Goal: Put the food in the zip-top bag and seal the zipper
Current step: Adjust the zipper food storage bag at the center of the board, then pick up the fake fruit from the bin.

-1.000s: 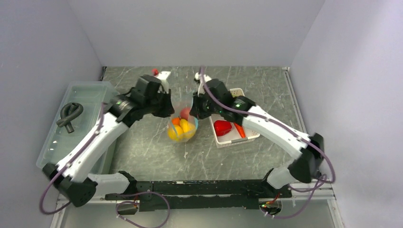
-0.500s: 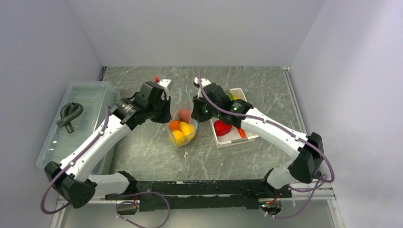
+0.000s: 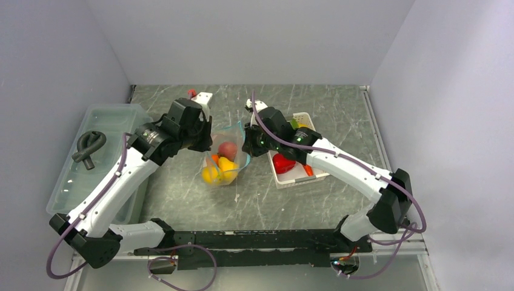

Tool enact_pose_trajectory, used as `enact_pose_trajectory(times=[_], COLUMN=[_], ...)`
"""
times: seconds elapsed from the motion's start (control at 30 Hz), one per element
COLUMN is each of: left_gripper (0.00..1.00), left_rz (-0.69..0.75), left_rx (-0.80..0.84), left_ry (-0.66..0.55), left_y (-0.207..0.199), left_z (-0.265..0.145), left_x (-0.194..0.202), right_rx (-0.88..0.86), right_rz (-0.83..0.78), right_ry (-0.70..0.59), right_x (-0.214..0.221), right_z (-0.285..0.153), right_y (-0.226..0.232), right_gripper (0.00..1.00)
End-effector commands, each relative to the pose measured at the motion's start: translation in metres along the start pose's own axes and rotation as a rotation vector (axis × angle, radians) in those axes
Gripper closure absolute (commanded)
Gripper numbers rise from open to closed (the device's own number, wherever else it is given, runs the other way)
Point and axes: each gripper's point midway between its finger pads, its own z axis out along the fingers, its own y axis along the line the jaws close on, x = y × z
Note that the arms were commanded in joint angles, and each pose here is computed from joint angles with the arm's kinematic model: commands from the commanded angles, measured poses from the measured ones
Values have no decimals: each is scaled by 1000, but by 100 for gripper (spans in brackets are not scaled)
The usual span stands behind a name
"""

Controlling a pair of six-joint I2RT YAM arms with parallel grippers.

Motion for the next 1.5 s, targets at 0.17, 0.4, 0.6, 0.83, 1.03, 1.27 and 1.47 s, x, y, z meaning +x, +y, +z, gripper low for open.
enact_pose_trajectory(times=[0.17,0.4,0.6,0.83,1.03,1.27,1.47], left_gripper=[100,100,100,100,100,100,100], left_rz=[69,74,81,87,89,93,103], left_rx=[-51,-74,-89,-85,-63,-37,-53], left_ry=[-81,-47,-32,-33,-41,-57,-69], left_y=[8,14,17,16,13,9,11], left_z=[-20,-7,3,7,6,1,0], left_x=[-33,-19,-13,-15,-17,-24,-29], right_rx=[-39,-33,-37,-22,79,178,292], right_rz=[11,21,7,-11,-14,33,90], right_ry=[-52,-35,-59,-117,-179,-215,-192], right_x=[-23,-22,-32,-46,-55,-54,-41], right_z=[17,30,20,-10,-42,-68,-68], right_y=[13,11,14,12,-17,-66,-112], right_gripper=[100,91,70,45,32,20,10])
